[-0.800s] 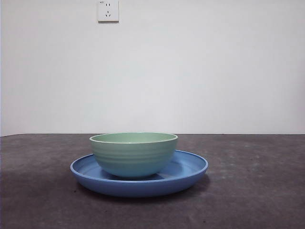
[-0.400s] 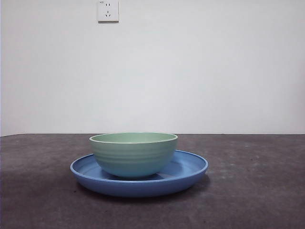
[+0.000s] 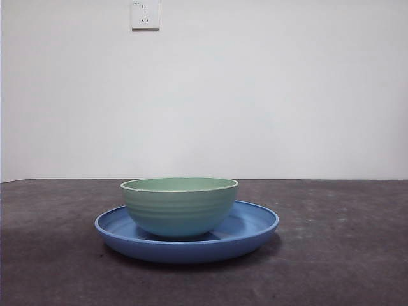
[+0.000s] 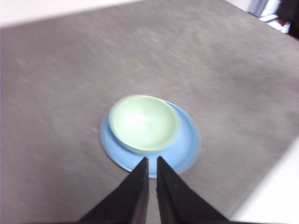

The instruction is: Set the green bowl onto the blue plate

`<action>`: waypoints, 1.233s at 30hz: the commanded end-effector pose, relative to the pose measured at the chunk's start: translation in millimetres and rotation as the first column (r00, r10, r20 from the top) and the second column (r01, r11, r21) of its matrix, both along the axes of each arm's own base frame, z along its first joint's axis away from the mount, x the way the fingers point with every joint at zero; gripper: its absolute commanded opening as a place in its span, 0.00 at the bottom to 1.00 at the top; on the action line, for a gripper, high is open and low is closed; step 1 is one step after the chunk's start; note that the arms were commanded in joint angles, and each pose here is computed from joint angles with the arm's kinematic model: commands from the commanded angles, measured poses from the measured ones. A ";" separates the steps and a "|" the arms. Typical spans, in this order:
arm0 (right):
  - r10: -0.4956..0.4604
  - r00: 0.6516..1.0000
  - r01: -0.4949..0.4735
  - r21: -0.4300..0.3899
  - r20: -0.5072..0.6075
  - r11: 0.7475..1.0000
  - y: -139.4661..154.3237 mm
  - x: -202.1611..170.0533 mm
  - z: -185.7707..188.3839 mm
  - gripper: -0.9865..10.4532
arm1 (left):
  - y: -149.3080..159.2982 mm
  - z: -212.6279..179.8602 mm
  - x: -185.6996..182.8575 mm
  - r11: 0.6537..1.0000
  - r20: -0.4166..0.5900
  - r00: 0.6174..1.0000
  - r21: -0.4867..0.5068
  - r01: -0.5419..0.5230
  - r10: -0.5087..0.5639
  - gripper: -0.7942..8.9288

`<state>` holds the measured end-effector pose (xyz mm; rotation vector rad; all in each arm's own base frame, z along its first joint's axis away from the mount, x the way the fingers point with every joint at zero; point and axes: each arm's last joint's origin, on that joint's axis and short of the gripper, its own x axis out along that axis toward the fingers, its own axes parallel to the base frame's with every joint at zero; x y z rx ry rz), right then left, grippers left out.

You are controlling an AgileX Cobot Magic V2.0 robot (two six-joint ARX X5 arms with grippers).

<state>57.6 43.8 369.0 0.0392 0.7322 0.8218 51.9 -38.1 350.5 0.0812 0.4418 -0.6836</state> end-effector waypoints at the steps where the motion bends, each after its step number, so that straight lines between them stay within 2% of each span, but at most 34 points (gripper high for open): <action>1: 0.013 1.000 -0.013 0.007 0.018 1.000 0.7 0.0 3.0 0.10 | -0.2 -12.0 11.9 0.995 0.116 0.991 0.078 -0.070 0.060 0.11; 5: 0.013 1.000 -0.013 0.007 0.018 1.000 0.7 0.0 2.9 0.10 | 3.3 -40.9 31.7 0.973 0.195 0.955 0.014 -0.229 0.222 0.11; 9: 0.013 1.000 -0.013 0.007 0.018 1.000 0.7 -0.1 3.0 0.10 | 9.3 -68.2 46.9 0.940 0.237 0.910 -0.050 -0.338 0.340 0.11; 17: 0.013 1.000 -0.013 0.007 0.018 1.000 0.7 0.0 3.0 0.10 | 23.3 -117.1 53.7 0.868 0.243 0.834 -0.136 -0.477 0.496 0.11; 27: 0.013 1.000 -0.013 0.007 0.018 1.000 0.7 -0.1 3.0 0.10 | 36.8 -175.2 48.4 0.776 0.172 0.757 -0.140 -0.615 0.631 0.11; 37: 0.013 1.000 -0.013 0.007 0.018 1.000 0.7 0.0 3.0 0.10 | 37.5 -198.8 44.2 0.773 0.199 0.747 -0.151 -0.617 0.635 0.11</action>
